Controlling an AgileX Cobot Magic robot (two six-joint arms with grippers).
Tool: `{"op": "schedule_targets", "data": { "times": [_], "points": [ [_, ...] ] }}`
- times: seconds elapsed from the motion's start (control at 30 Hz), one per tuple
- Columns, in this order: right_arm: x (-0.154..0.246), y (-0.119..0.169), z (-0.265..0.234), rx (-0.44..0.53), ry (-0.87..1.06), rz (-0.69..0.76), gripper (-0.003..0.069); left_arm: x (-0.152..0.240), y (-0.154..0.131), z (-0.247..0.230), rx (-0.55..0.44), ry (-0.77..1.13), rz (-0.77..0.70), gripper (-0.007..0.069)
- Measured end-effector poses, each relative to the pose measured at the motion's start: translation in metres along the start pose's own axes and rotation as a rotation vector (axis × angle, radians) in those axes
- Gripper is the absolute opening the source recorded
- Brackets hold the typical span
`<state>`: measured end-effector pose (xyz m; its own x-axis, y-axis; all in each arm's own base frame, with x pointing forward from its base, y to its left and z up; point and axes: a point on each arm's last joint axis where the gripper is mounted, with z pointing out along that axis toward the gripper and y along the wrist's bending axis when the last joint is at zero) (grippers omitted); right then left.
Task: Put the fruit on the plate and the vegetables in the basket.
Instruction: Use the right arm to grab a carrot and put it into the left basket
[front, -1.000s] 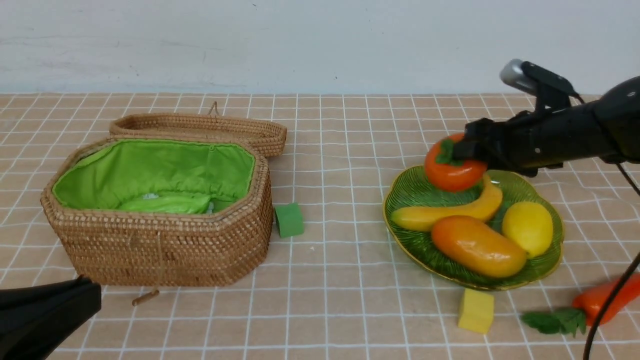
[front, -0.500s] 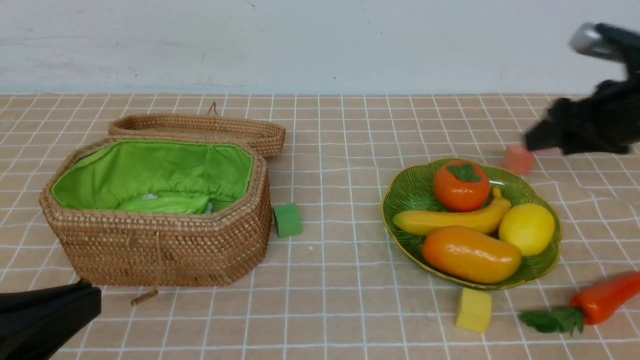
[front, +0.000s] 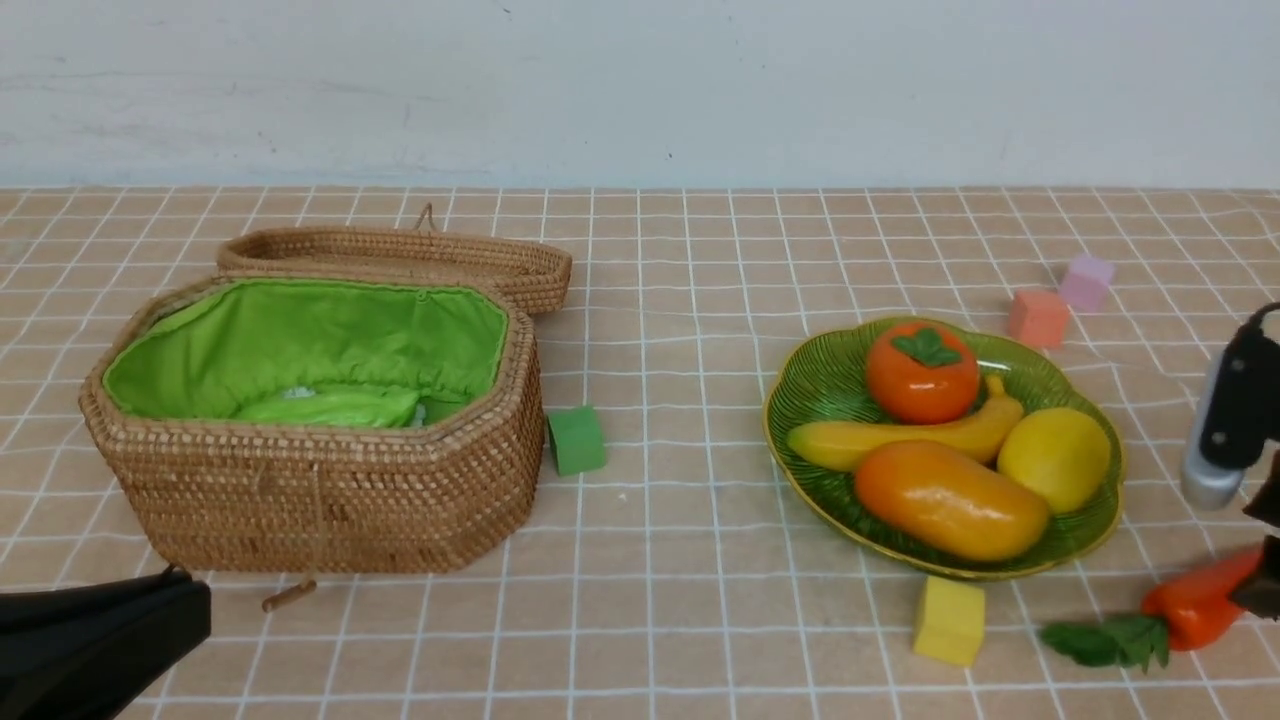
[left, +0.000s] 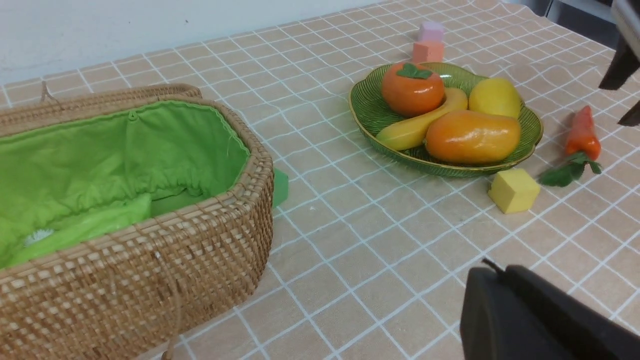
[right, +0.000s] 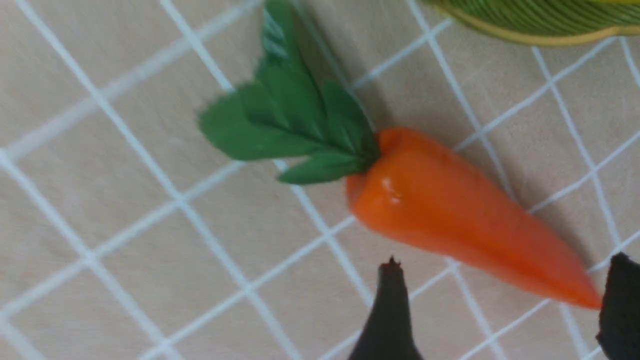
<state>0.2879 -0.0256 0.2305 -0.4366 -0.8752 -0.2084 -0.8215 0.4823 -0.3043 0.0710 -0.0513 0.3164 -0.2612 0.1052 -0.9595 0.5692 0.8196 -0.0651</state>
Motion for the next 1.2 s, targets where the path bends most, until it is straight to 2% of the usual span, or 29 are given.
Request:
{"op": "schedule_targets", "data": {
  "times": [0.43,0.57,0.67,0.7,0.73,0.77,1.0,1.1,1.2],
  "points": [
    [0.005,-0.002,0.055,-0.106,0.044,-0.188,0.0554,-0.001,0.000,0.000,0.001,-0.013,0.002,0.0008],
    [0.004,-0.002,0.065,-0.121,0.031,-0.188,0.0510,-0.001,0.000,0.000,0.002,-0.013,0.002,0.0008],
    [0.005,-0.001,0.069,-0.138,0.030,-0.180,0.0421,-0.001,0.000,0.000,0.002,-0.013,0.002,0.0010],
    [0.005,-0.001,0.069,-0.138,0.030,-0.180,0.0421,-0.001,0.000,0.000,0.002,-0.013,0.002,0.0011],
    [0.005,0.000,0.070,-0.142,0.031,-0.180,0.0365,-0.001,0.000,0.000,0.002,-0.013,0.002,0.0012],
    [0.005,0.000,0.070,-0.145,0.032,-0.180,0.0358,-0.001,0.000,0.000,0.002,-0.013,0.002,0.0013],
    [0.007,0.007,0.065,-0.223,0.046,-0.189,0.0358,-0.001,0.000,0.000,0.002,-0.013,0.001,0.0017],
    [0.006,0.013,0.045,-0.273,0.036,-0.266,0.0358,-0.001,0.000,0.000,0.002,-0.013,0.001,0.0017],
    [-0.003,0.018,0.024,-0.261,-0.037,-0.279,0.0358,-0.001,0.000,0.000,0.002,-0.013,0.001,0.0017]
  ]
}}
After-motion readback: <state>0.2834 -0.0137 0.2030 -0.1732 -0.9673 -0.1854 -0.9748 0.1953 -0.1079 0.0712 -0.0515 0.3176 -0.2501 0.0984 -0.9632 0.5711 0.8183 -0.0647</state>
